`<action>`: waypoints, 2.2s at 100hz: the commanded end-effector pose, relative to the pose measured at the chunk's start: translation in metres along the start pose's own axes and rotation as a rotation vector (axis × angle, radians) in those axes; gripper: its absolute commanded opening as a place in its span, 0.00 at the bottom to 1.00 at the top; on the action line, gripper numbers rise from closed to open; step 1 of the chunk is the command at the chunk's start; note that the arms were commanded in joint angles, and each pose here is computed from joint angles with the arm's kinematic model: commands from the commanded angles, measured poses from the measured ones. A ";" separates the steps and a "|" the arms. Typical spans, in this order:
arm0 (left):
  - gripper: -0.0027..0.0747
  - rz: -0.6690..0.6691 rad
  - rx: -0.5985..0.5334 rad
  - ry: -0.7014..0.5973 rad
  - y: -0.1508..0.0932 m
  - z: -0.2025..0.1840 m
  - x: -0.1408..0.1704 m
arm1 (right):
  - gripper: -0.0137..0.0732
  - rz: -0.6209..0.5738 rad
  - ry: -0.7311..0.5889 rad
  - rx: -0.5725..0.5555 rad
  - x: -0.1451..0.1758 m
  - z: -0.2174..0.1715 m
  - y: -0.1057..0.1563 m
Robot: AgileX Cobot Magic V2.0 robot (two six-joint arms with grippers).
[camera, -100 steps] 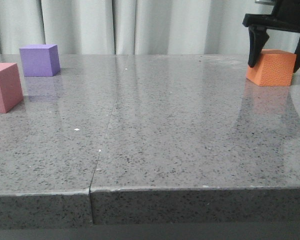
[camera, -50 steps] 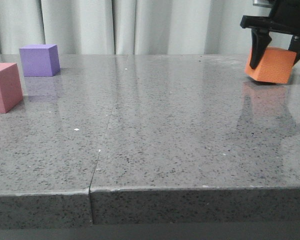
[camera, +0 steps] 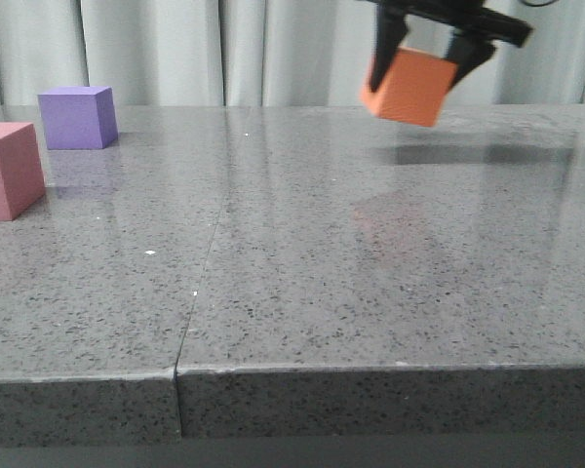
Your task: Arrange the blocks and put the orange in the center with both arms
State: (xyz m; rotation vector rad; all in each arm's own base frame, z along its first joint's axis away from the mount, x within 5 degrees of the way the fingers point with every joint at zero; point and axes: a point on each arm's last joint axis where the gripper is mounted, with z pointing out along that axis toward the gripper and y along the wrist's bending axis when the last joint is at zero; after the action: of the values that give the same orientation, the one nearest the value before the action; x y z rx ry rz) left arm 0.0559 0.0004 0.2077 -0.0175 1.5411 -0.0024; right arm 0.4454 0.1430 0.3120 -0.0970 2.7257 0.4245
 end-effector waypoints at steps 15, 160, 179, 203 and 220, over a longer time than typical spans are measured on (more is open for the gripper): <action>0.01 -0.013 -0.005 -0.066 0.001 -0.001 0.005 | 0.57 0.001 -0.007 -0.076 0.016 -0.030 0.054; 0.01 -0.013 -0.005 -0.066 0.001 -0.001 0.005 | 0.88 0.069 -0.002 -0.125 0.017 -0.025 0.069; 0.01 -0.013 -0.005 -0.066 0.001 -0.001 0.005 | 0.88 0.041 -0.001 -0.100 0.022 -0.048 0.069; 0.01 -0.013 -0.005 -0.066 0.001 -0.001 0.005 | 0.40 -0.001 -0.076 -0.067 0.027 -0.084 0.067; 0.01 -0.013 -0.005 -0.066 0.001 -0.001 0.005 | 0.08 -0.052 -0.083 -0.065 0.039 -0.103 0.065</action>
State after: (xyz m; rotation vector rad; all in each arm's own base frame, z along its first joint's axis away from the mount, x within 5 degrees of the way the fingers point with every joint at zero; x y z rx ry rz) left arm 0.0559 0.0004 0.2077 -0.0175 1.5411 -0.0024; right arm 0.3945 0.1863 0.3722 -0.0968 2.6302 0.5107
